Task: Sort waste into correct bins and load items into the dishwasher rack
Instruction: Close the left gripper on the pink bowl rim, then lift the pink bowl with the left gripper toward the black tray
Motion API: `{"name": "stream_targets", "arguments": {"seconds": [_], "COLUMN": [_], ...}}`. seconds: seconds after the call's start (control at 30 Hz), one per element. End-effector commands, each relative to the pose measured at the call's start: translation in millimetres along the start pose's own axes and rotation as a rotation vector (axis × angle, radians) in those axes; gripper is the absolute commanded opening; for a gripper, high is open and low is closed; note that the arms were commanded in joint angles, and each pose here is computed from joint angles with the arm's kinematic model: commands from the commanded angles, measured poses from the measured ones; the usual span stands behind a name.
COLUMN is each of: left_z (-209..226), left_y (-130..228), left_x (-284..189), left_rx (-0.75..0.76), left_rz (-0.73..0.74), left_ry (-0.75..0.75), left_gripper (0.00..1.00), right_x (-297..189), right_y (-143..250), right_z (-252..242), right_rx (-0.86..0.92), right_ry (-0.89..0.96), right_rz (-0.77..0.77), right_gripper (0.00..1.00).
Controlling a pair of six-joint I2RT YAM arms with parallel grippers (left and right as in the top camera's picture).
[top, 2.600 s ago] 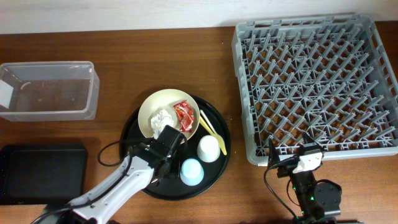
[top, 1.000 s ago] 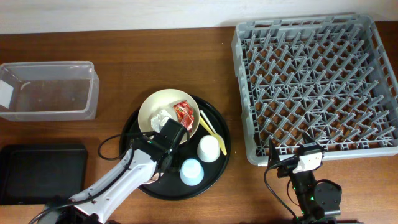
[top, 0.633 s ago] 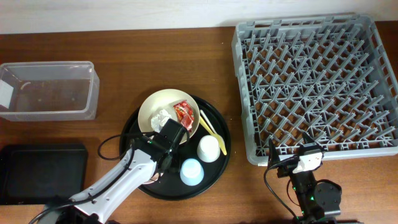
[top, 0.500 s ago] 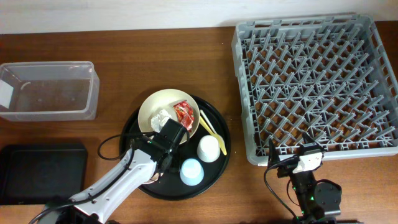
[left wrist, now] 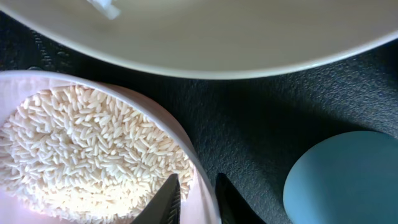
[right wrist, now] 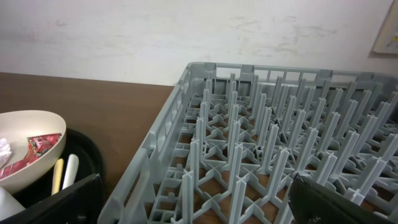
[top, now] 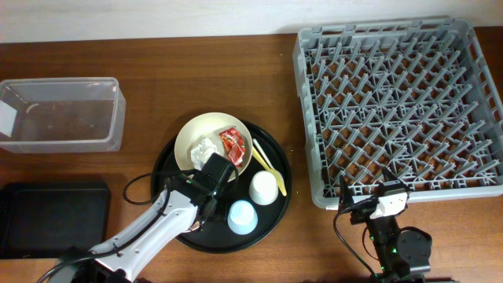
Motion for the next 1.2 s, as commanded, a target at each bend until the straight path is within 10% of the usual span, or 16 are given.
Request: {"name": "stream_targets", "arguments": {"seconds": [0.0,1.17], "left_z": [-3,3], "left_y": [3,-25], "left_x": [1,-42], "left_rx": [0.008,0.023], "left_rz": [0.007,-0.016], "left_ry": [0.017,-0.036], "left_gripper": [0.16,0.01], "right_x": [0,0], "right_y": [2,2], "right_z": [-1,-1], "right_rx": [0.005,0.005], "right_ry": [0.003,0.003], "right_rz": [0.002,0.002], "right_gripper": [0.98,0.98]}}
Point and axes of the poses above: each gripper's point midway between its finger pads, its own x axis out along the fingers, its own z axis along the line the jaws close on, y = z × x, the point moved 2 cm from there along -x, back along the fingers, and after that the axes turned 8 degrees about x, right-handed, at the moved point
